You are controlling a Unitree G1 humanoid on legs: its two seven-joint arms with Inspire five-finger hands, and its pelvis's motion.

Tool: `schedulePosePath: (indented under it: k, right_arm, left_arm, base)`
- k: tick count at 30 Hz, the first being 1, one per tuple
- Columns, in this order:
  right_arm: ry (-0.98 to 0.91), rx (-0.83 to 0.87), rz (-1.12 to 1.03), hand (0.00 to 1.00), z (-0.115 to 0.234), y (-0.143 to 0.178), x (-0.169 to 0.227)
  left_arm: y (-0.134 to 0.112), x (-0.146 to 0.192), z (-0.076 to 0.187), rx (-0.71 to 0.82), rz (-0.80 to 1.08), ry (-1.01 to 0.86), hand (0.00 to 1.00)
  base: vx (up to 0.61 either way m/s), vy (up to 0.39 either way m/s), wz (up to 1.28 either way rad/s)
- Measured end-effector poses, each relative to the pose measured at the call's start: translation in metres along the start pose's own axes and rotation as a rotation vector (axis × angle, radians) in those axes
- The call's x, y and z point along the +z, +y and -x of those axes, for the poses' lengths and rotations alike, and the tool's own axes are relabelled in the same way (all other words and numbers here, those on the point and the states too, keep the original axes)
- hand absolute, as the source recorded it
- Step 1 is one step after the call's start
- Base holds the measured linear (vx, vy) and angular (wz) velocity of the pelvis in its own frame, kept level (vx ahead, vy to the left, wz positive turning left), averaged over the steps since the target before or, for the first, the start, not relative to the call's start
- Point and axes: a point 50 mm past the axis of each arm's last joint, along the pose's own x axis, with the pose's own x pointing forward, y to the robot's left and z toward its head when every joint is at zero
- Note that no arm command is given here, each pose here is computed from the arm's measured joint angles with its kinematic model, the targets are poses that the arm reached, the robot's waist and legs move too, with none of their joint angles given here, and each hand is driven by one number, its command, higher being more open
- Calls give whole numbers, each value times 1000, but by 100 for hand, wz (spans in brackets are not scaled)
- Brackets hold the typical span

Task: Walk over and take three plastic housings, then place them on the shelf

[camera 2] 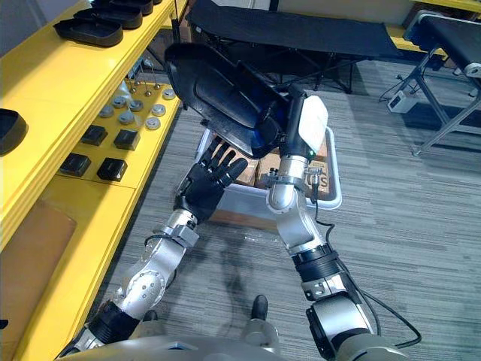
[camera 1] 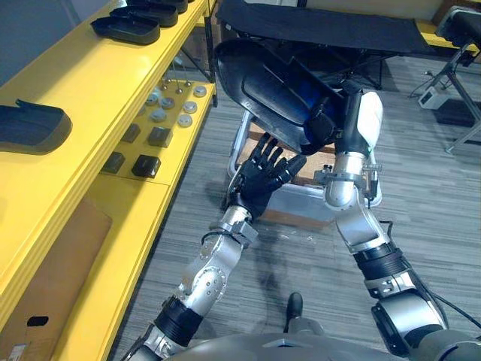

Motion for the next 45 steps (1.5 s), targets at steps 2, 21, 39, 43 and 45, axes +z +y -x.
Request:
schedulePosePath:
  k: [2, 21, 39, 43, 45]
  right_arm:
    - [1, 33, -1, 0, 6, 4, -2]
    - [-18, 149, -130, 0, 45, 37, 4]
    - [26, 235, -166, 0, 66, 57, 6]
    - [29, 244, -185, 0, 68, 61, 10]
    - [31, 246, -189, 0, 69, 61, 10]
  left_arm:
    - [1, 0, 0, 12, -6, -1, 100]
    - [16, 15, -2, 190, -28, -115, 100]
    - [31, 8, -17, 288, 271, -85, 0]
    - [33, 5, -18, 295, 265, -76, 0]
    - [33, 5, -18, 295, 267, -84, 0]
  base:
    - [0, 0, 0]
    - [0, 0, 0]
    - [0, 0, 0]
    - [-8, 5, 0]
    - [0, 0, 0]
